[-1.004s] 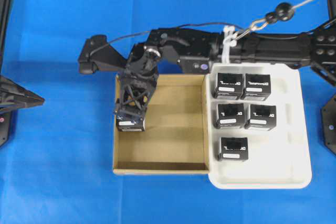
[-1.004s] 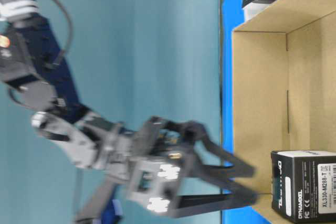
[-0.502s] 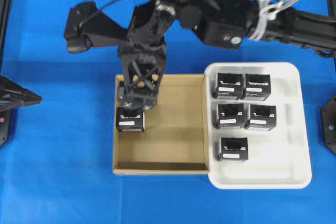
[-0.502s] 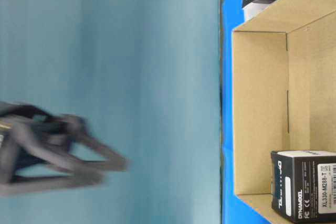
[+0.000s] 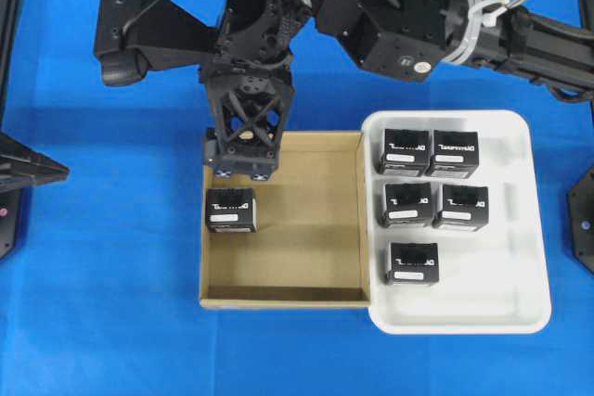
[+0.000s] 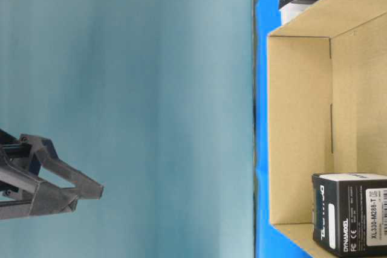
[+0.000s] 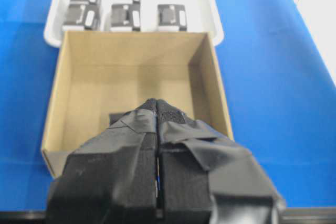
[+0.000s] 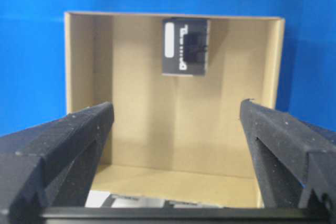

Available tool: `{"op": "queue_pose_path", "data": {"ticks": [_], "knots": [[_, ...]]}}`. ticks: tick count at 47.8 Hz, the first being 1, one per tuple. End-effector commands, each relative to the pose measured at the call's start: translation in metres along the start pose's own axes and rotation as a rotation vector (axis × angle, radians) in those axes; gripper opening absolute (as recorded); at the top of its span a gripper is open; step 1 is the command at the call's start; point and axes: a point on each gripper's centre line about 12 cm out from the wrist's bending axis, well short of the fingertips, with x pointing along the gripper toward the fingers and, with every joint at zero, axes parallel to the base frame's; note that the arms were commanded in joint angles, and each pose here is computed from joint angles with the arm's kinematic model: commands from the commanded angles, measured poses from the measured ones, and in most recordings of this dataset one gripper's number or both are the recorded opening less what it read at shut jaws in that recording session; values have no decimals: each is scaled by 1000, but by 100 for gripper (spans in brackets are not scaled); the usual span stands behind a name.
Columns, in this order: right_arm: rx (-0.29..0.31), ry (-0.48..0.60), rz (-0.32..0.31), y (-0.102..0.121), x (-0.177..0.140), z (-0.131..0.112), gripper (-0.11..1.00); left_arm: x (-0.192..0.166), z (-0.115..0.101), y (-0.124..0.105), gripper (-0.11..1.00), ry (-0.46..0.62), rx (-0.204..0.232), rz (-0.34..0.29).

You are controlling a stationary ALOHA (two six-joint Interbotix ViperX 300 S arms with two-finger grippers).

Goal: Pick the box from inside the cardboard box.

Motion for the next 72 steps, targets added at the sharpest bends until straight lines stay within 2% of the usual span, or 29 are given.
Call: {"op": "queue_pose_path", "data": {"ticks": [1,8,20,32,40,47,72], "knots": [[-6,2,-10,2,2,0,100,-2,10,0,-7,-15,1,0],[-13,52,-29,2,38,-8,100,-2,10,0,-7,-14,1,1],[-34,52,-77,4,95,-23,100,-2,10,-1,-7,-15,1,-4],[-29,119,-69,8,140,-51,100,-2,10,-2,-7,-15,1,-10],[-35,108,-69,12,157,-54,100,-2,10,-2,-7,-15,-7,-12],[-32,108,-77,7,167,-54,100,-2,10,-3,-7,-13,-18,-13],[-25,86,-90,-3,192,-52,100,-2,10,-3,-7,-16,-20,-15]]}}
